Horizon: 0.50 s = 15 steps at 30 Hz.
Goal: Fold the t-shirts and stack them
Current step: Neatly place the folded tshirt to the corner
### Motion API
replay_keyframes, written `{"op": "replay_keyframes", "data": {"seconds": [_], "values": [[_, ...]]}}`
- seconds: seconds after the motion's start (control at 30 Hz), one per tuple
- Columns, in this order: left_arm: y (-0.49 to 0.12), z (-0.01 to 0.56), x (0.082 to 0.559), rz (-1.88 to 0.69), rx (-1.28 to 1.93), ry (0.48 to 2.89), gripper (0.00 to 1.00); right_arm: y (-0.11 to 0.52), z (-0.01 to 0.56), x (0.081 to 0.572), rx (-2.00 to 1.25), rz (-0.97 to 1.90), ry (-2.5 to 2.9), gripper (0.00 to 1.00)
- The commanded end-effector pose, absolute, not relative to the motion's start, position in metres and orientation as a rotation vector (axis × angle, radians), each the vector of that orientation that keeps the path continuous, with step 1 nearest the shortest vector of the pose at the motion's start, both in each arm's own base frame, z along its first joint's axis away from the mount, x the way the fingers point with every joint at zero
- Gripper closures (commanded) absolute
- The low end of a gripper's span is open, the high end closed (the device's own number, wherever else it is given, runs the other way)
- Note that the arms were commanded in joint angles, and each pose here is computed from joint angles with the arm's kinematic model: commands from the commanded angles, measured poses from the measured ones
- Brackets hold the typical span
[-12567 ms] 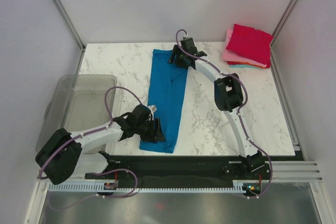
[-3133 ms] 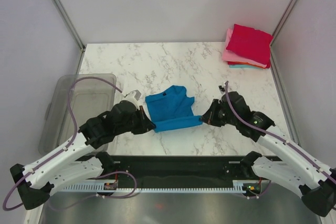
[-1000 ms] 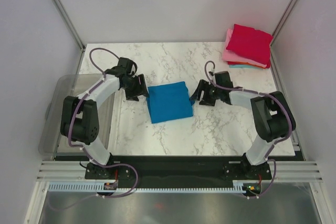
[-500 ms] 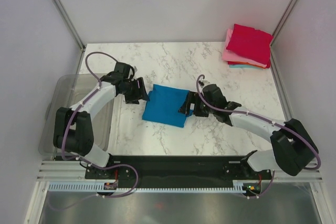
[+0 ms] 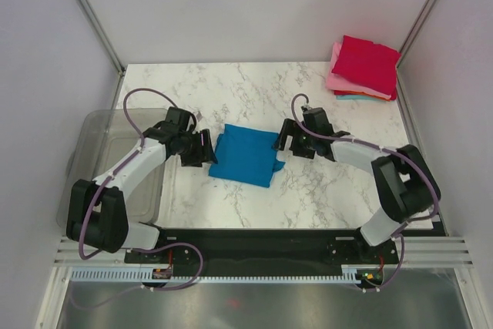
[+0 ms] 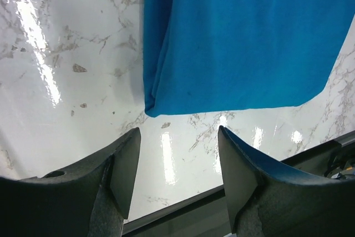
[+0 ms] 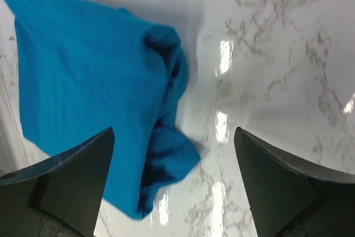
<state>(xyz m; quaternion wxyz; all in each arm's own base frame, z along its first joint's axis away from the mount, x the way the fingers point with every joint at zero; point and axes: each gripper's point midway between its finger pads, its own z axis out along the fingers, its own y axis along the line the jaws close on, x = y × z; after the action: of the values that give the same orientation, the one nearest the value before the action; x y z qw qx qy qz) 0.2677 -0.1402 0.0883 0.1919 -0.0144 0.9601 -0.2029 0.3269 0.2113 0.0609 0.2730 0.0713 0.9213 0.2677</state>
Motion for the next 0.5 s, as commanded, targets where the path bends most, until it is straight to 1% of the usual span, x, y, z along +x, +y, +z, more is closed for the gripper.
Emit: {"op": "replay_keyframes", "data": {"seconds": [0.0,0.1,0.23,0.27,0.3,0.43,0.47], "values": [[-0.146,0.098,0.274,-0.567,0.057,2.630,0.35,0.232,0.070,0.362,0.177,0.801,2.408,0.04],[-0.149,0.101,0.274,-0.587,0.064,2.616,0.35,0.237,0.030,0.365,0.234,0.791,2.490,0.07],[-0.150,0.103,0.275,-0.601,0.065,2.607,0.35,0.261,0.007,0.355,0.239,0.846,2.523,0.14],[-0.151,0.105,0.275,-0.609,0.066,2.604,0.35,0.270,0.007,0.355,0.223,0.875,2.517,0.19],[-0.151,0.106,0.276,-0.610,0.067,2.600,0.35,0.275,-0.002,0.350,0.224,0.877,2.542,0.21],[-0.152,0.107,0.275,-0.617,0.069,2.597,0.35,0.289,-0.007,0.336,0.229,0.911,2.550,0.47],[-0.153,0.108,0.275,-0.622,0.069,2.593,0.35,0.287,-0.013,0.328,0.242,0.924,2.564,0.58]]}}
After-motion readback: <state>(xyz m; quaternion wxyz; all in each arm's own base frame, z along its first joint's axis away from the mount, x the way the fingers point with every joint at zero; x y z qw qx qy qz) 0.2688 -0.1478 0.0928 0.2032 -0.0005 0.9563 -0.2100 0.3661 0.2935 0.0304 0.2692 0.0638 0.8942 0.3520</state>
